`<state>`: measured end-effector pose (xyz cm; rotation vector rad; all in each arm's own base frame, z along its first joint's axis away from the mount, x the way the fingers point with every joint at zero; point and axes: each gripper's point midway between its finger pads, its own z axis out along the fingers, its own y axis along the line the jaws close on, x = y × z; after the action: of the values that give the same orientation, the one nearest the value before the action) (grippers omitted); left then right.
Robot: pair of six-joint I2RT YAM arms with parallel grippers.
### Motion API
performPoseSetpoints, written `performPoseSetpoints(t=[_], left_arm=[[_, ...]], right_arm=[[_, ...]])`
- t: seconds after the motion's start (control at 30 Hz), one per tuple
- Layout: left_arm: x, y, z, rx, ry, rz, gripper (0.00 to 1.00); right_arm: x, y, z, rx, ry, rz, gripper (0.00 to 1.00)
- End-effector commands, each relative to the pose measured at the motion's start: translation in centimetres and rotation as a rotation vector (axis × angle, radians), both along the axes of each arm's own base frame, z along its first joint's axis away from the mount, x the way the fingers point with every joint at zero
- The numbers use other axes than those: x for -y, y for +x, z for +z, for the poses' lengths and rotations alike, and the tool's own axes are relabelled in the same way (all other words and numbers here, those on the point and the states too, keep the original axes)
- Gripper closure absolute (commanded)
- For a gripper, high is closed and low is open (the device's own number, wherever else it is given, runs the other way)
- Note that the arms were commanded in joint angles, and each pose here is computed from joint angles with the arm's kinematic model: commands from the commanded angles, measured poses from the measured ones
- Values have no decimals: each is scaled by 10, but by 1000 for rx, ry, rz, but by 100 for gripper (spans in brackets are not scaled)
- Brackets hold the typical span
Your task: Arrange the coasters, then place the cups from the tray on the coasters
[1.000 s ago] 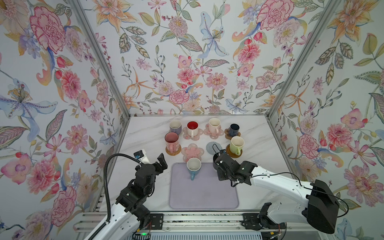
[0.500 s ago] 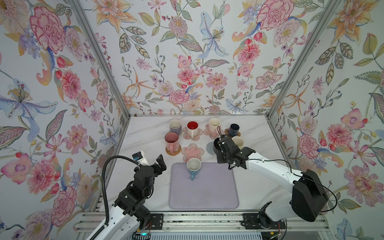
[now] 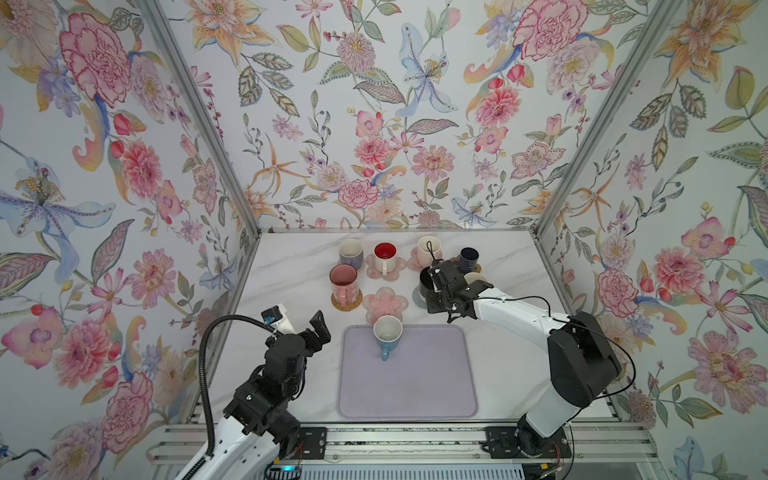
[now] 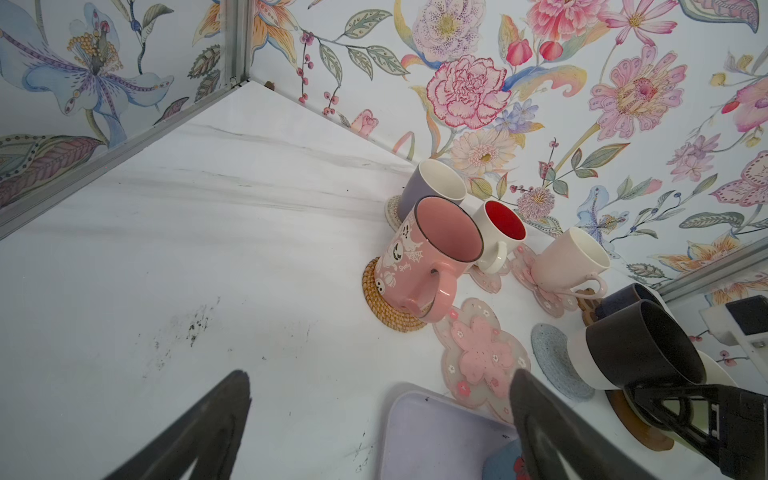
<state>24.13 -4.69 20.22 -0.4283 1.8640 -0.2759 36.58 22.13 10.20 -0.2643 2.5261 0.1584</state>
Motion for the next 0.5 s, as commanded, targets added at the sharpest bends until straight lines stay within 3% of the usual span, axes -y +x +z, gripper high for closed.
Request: performPoseSetpoints(t=[0.0, 0.47], left_arm=[[-7, -1, -6, -21, 17, 35, 1], [-6, 0, -4, -22, 13, 32, 1]], right_arm=[[-10, 23, 25, 97, 54, 6, 100], [-9, 33, 12, 84, 52, 5, 100]])
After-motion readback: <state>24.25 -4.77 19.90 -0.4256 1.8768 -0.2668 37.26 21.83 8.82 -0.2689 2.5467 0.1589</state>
